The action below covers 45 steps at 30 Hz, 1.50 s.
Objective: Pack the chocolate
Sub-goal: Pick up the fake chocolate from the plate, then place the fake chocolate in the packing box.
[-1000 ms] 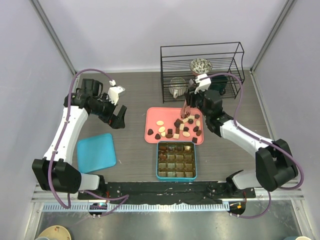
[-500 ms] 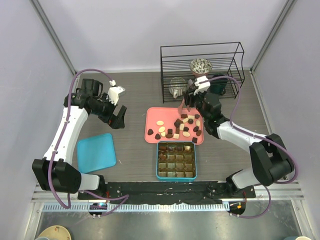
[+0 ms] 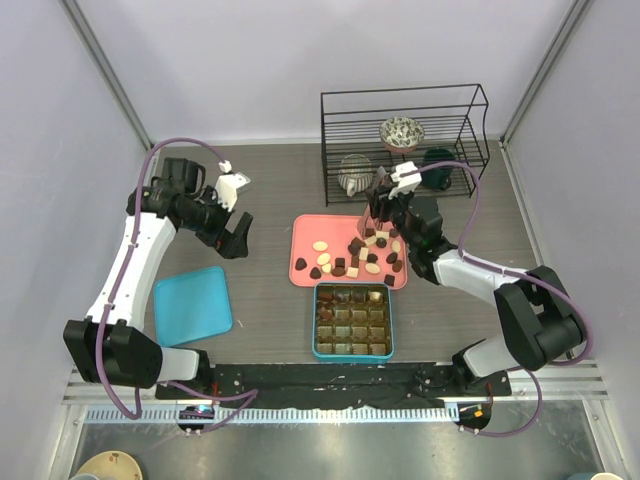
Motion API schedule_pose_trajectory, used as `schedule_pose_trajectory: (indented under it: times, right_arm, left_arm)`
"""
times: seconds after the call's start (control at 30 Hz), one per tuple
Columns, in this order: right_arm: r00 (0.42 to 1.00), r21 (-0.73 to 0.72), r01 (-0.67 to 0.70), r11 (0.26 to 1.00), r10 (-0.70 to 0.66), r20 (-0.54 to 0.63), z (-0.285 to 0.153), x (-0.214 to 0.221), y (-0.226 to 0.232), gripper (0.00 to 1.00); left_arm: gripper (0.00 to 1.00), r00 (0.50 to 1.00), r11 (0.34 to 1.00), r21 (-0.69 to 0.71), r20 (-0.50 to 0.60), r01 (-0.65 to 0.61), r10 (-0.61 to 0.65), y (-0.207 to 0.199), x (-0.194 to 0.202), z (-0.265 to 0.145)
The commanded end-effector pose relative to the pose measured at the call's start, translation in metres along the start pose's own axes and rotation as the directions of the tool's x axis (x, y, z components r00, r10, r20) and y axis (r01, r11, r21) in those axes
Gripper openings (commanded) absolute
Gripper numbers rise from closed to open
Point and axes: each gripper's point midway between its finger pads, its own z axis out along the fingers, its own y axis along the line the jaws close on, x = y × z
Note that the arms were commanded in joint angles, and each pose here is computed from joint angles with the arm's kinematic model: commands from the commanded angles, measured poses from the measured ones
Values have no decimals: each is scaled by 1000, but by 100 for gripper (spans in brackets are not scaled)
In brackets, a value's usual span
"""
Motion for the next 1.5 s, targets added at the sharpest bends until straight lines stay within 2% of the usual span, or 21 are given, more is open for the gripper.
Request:
schedule_pose_trajectory:
  times: [0.0,0.2,0.47,0.63,0.83,0.93,1.3,1.47]
  right_arm:
    - [998,-4,-38,999,39,41,-5,-8,3,46]
    - [998,13,-65,998,65,17,-7,-3,2,37]
    - [999,20,-32,999,31,41,-10,-21,7,27]
    - [992,25,43,999,-46,121,-16,-64,21,26]
    - [974,-21,135,991,-129,184,-42,-112,60,26]
    - [976,-61,114,992,-101,193,-64,-122,74,25]
    - [997,-321,-44,946,63,49,-154,-103,139,26]
    - [999,-386,-47,921,46,-12,-176,-87,167,26]
  left_arm:
    - [100,999,999,-9,35,-32,33,-4,-7,-10]
    - [100,999,999,-17,30,-37,37,-3,-6,-11]
    - [100,999,999,-10,29,-33,33,-3,-5,-9]
    - [100,999,999,-15,27,-29,29,-2,-4,-7]
    - [100,999,1000,-20,27,-19,20,1,-5,-5]
    - [100,999,999,-23,27,-21,22,1,-4,-5]
    - [100,1000,999,-49,12,-7,7,2,6,-4]
    - [100,1000,998,-63,15,16,-15,2,11,-2]
